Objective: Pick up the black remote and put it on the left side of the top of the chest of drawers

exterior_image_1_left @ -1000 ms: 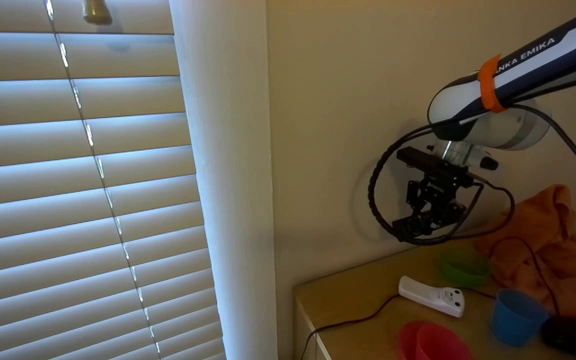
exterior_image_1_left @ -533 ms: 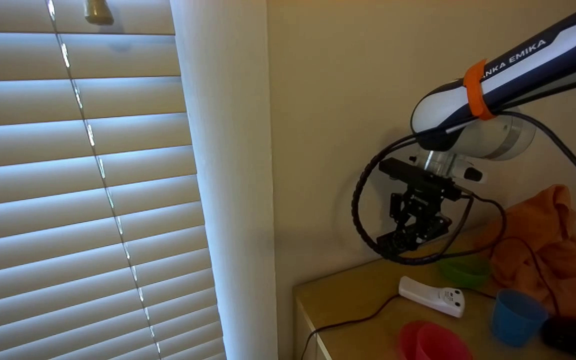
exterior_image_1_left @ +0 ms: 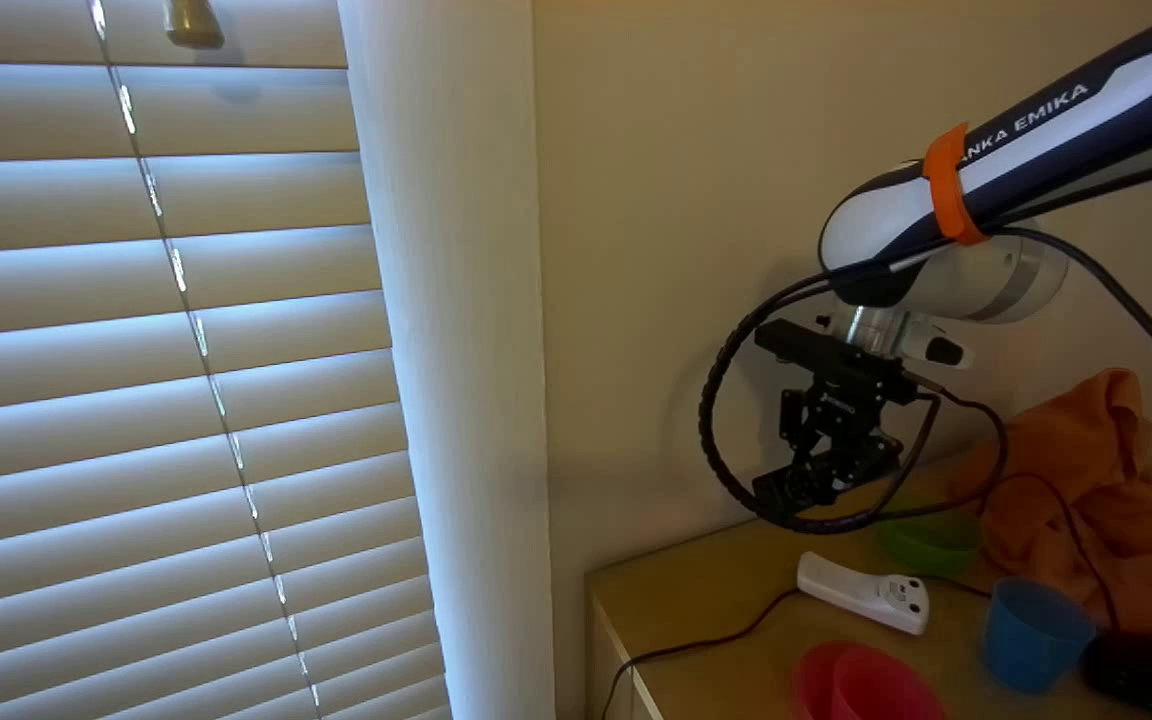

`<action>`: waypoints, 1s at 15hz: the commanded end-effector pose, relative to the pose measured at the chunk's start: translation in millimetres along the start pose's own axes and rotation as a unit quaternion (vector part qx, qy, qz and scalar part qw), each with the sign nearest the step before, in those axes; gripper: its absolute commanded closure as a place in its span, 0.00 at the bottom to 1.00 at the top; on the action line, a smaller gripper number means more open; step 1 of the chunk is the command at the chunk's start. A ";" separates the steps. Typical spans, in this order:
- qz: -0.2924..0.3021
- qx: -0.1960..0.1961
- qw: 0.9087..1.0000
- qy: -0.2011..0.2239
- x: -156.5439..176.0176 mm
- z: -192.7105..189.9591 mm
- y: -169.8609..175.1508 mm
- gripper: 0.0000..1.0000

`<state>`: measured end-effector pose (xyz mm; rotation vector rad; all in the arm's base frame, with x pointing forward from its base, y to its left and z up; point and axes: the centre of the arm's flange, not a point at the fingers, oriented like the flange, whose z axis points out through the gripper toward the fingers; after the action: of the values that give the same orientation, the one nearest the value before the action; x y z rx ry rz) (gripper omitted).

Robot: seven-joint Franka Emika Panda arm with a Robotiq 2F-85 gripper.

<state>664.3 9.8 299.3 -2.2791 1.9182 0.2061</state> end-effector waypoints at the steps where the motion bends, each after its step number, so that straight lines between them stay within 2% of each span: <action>1: 0.024 -0.024 0.999 0.014 -45.3 2.7 22.5 0.82; 4: 0.086 -0.043 0.995 0.018 -112.8 15.7 37.7 0.82; 10: 0.238 -0.053 0.970 0.020 -252.6 39.0 81.7 0.82; 11: 0.192 -0.062 0.979 0.019 -215.4 42.5 59.7 0.57; 13: 0.211 -0.061 0.975 0.023 -249.3 46.6 71.0 0.57; 14: 0.215 -0.062 0.974 0.024 -253.9 47.4 73.2 0.57; 15: 0.218 -0.062 0.974 0.024 -251.7 47.7 73.5 0.82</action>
<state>548.9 249.8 301.8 -1.9108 2.4771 0.3301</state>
